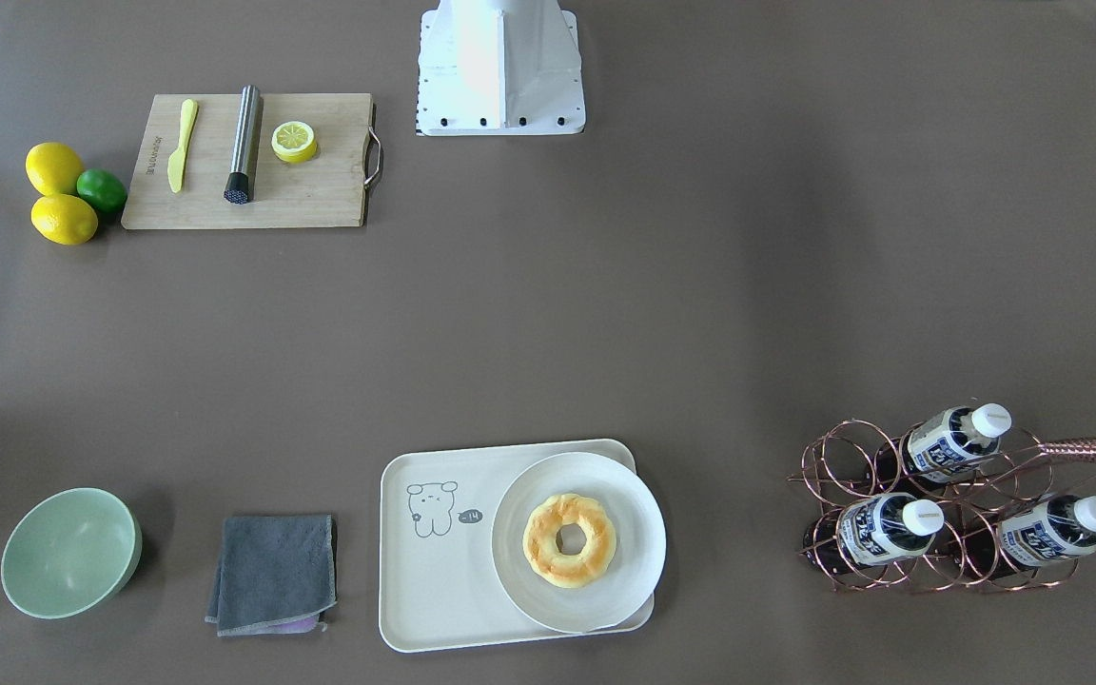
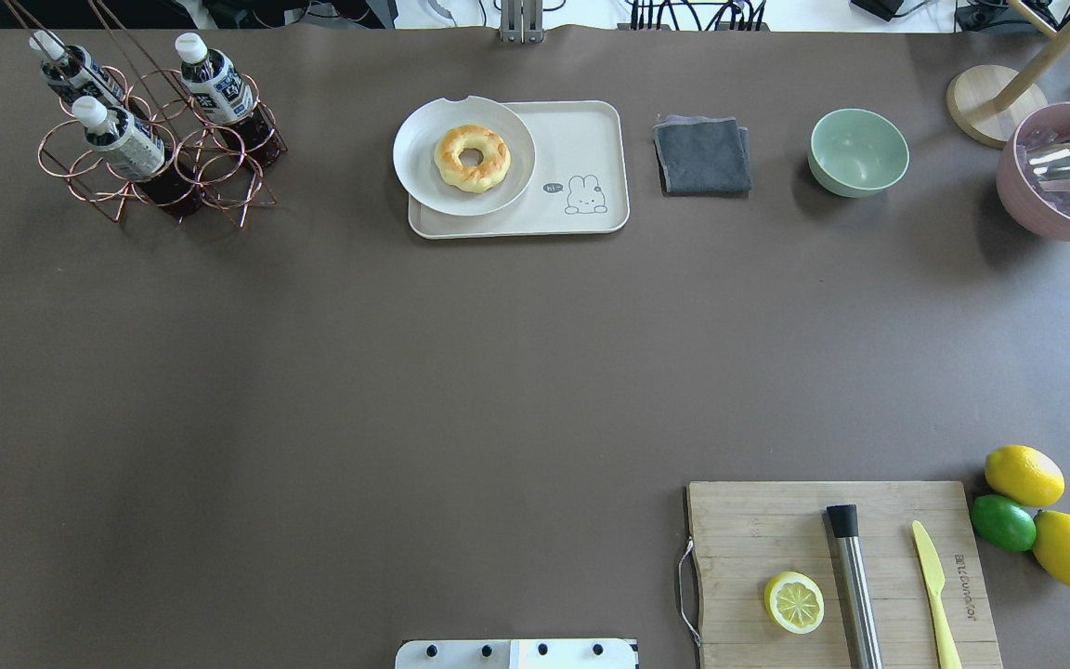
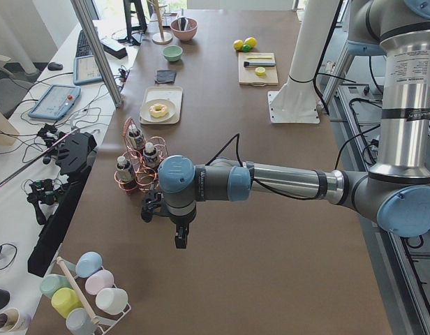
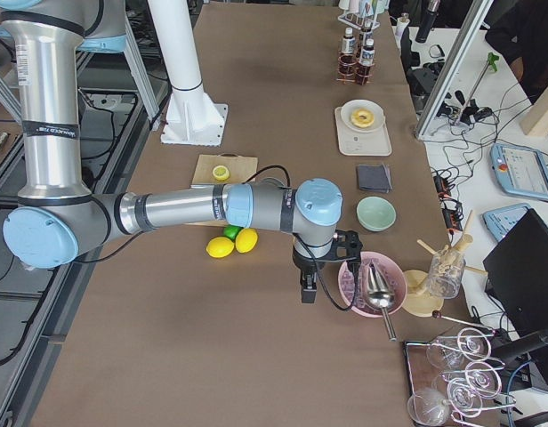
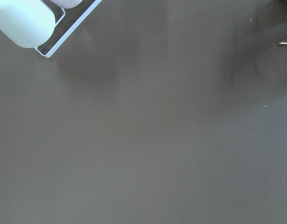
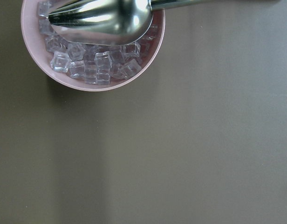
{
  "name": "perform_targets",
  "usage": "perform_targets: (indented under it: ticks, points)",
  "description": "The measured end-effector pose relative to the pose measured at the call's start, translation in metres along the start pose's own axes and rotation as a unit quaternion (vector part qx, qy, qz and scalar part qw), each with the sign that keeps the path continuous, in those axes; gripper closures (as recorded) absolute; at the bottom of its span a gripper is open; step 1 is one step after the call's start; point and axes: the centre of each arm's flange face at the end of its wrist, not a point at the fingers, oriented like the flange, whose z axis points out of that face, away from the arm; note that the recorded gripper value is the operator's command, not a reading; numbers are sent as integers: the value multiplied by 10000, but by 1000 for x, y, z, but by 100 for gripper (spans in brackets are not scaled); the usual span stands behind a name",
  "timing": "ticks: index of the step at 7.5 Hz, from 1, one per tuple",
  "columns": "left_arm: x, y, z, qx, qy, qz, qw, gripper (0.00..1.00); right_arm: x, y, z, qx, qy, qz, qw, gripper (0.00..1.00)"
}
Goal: Place tea on tray
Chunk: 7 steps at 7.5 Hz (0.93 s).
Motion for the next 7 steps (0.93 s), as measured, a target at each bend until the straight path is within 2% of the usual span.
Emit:
perform_targets:
  ticks: [4,7]
  points:
    - [0,0,0,-5,-1,-9,10000,2,0,0,0,3,-21,10,10000,0]
    - [1,0,-1,10,-1,9,10000,2,-8,-6,-7,82,-138,-38,9999,0]
